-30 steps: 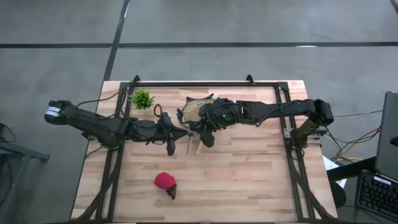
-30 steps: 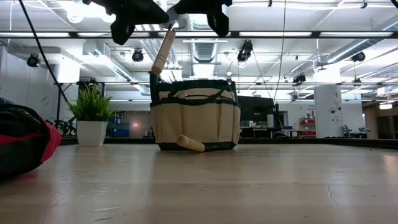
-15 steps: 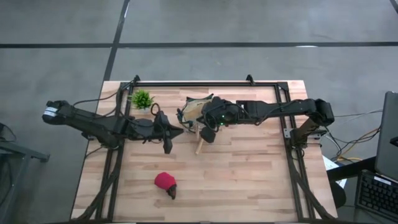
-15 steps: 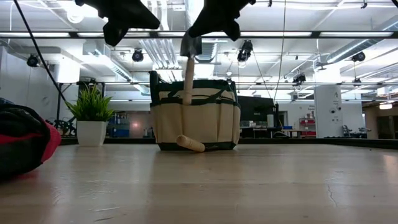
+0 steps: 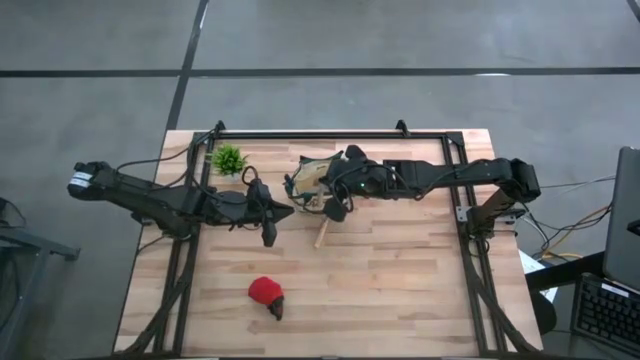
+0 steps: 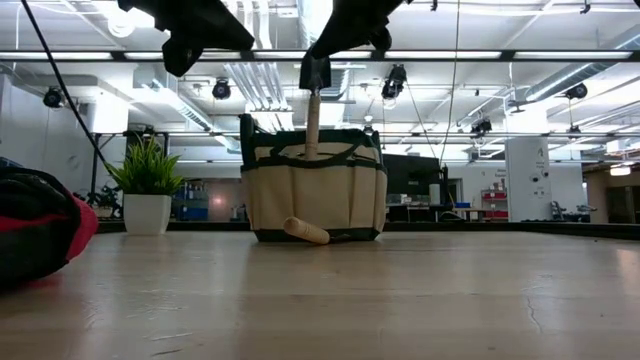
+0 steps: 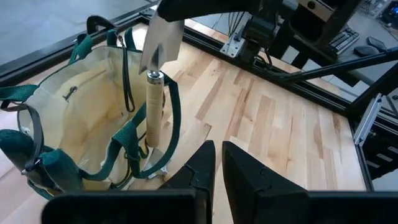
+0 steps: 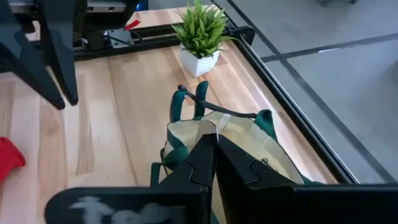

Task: Pick & Place Garden tools in Gardening bag
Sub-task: Put the bottom brown trowel into the brown gardening bag

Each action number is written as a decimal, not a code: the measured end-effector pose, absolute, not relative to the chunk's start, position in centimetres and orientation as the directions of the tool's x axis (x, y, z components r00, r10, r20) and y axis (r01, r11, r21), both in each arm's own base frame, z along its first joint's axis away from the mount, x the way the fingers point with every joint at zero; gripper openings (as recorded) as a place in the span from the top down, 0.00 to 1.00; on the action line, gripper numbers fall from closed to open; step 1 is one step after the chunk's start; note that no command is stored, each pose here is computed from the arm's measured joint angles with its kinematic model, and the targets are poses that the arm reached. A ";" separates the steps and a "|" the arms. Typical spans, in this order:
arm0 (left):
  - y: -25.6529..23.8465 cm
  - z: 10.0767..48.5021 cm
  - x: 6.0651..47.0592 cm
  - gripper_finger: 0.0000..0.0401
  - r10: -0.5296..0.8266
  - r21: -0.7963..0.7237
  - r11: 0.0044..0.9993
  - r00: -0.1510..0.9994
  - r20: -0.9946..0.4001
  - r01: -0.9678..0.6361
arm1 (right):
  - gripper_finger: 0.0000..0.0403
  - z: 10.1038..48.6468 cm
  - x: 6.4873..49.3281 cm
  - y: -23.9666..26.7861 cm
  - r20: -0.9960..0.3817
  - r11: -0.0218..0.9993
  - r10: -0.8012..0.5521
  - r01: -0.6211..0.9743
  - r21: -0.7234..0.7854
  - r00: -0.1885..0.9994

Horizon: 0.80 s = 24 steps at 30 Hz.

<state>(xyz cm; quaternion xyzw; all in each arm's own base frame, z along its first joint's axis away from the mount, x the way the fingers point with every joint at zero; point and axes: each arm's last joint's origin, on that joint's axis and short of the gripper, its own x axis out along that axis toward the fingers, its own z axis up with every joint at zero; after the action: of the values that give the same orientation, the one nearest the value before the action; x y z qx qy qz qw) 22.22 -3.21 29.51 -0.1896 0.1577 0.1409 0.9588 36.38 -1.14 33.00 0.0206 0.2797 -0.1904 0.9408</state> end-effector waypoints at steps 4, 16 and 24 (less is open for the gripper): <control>-3.2 29.5 22.2 0.92 0.210 -0.319 0.889 0.911 -0.356 -0.330 | 0.98 33.6 36.2 -0.9 -0.500 0.921 -0.363 0.383 -0.067 0.786; -3.2 29.4 22.2 0.92 0.211 -0.313 0.889 0.907 -0.365 -0.333 | 0.98 34.5 35.5 -0.5 -0.479 0.923 -0.371 0.373 -0.096 0.796; -3.2 29.3 22.2 0.92 0.212 -0.310 0.890 0.904 -0.370 -0.335 | 0.98 35.7 35.0 0.6 -0.433 0.928 -0.343 0.372 -0.018 0.834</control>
<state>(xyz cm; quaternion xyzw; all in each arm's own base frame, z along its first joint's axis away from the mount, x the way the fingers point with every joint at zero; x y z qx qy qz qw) 22.17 -3.21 29.33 -0.1864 0.1656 0.1427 0.9578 35.02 0.59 35.69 0.0333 0.2197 -0.1868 0.9569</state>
